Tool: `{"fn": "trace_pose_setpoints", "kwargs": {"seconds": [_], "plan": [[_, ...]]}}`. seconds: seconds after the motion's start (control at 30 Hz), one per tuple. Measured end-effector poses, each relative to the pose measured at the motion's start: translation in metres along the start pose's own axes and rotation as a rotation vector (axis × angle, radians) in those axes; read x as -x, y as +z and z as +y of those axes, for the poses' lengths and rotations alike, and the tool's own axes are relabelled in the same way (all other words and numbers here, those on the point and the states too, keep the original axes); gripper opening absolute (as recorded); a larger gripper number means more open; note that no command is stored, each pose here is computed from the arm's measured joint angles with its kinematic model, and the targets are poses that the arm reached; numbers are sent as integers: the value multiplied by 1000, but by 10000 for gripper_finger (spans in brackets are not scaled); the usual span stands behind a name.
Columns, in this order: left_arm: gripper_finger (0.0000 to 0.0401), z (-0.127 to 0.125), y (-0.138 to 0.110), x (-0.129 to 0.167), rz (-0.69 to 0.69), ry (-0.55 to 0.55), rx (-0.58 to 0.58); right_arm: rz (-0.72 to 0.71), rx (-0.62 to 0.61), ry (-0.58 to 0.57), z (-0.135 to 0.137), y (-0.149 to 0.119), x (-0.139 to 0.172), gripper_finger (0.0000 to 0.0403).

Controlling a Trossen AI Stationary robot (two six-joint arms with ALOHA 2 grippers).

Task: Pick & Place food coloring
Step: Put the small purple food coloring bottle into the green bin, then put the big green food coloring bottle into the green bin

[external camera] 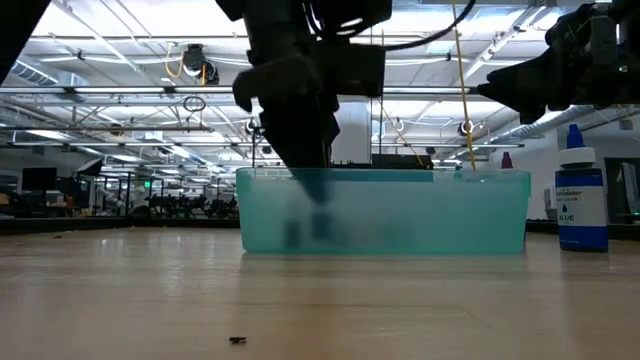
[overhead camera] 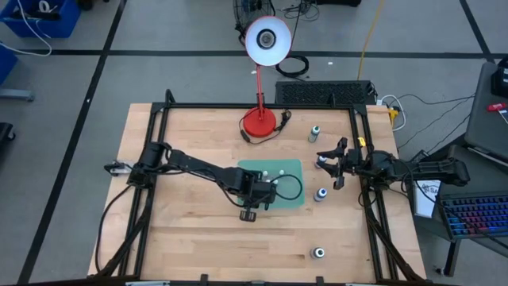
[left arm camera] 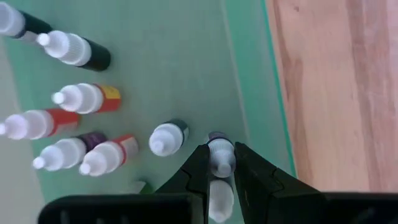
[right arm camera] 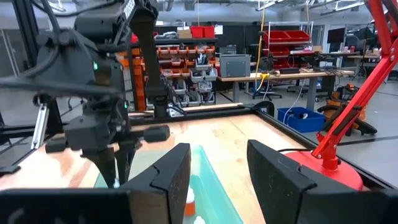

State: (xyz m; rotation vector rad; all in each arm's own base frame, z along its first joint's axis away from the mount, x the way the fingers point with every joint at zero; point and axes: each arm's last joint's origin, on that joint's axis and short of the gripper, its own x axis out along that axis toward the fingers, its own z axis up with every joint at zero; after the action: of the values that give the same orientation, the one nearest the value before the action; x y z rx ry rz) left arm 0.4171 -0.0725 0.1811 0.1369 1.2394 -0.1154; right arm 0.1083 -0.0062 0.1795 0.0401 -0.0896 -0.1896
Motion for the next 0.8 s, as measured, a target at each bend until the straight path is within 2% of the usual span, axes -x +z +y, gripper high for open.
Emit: {"fn": "trace_pose_setpoints", "kwargs": {"seconds": [0.3, 0.53, 0.8], "plan": [[51, 0, 0, 0, -3, -1, -5, 3, 0, -1, 0, 0, 0, 145], [111, 0, 1, 0, -8, -1, -4, 3, 0, 0, 0, 0, 0, 147], [124, -2, 3, 1, -29, 0, 9, 3, 0, 0, 0, 0, 0, 146]]}}
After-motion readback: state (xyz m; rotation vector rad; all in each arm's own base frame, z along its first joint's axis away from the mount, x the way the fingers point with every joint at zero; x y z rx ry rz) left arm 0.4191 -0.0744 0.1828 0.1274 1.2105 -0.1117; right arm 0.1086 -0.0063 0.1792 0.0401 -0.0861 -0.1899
